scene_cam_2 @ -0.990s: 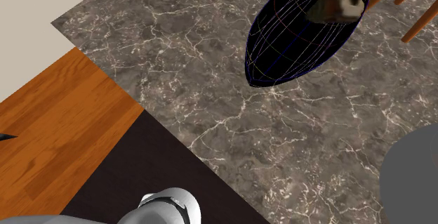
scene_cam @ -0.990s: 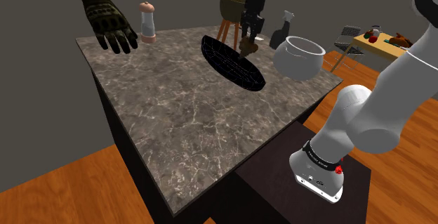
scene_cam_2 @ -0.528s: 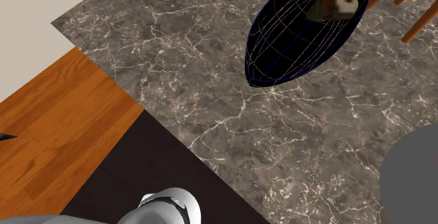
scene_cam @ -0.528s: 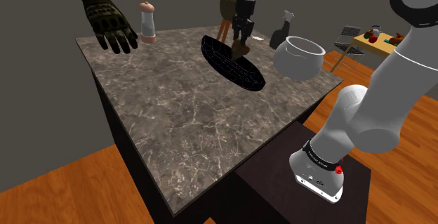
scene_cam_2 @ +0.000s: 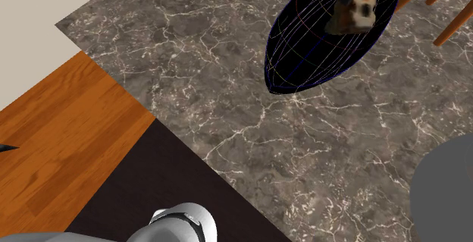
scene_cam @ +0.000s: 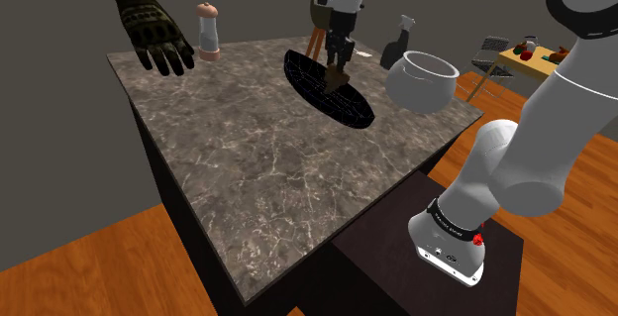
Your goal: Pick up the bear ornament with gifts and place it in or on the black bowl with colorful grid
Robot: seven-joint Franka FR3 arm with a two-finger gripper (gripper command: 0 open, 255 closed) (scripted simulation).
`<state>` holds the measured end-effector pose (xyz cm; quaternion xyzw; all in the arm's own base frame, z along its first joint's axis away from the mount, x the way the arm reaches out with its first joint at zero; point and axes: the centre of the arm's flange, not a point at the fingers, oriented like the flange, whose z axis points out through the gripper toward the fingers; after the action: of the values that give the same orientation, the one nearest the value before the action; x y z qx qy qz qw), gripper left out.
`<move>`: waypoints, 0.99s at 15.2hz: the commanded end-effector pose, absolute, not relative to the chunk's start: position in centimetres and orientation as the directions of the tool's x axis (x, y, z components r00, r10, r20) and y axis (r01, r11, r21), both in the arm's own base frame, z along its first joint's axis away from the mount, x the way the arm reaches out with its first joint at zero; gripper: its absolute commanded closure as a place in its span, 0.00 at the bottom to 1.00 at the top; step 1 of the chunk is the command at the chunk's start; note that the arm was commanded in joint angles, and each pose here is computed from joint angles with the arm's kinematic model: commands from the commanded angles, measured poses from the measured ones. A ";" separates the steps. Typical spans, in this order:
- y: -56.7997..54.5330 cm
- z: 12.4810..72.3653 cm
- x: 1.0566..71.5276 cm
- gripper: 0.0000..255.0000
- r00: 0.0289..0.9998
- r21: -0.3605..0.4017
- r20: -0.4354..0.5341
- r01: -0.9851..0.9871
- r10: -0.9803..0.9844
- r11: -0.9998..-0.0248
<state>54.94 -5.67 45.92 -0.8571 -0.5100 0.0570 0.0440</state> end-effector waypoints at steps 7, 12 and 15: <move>-5.7 45.9 55.0 0.00 0.473 -0.133 -0.053 0.869 0.879 -0.476; -5.7 47.2 55.2 0.00 0.473 -0.133 -0.053 0.869 0.879 -0.476; -5.8 50.8 55.7 0.00 0.473 -0.133 -0.053 0.869 0.879 -0.476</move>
<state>55.30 -5.87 49.67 -0.8572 -0.5101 0.0562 0.0436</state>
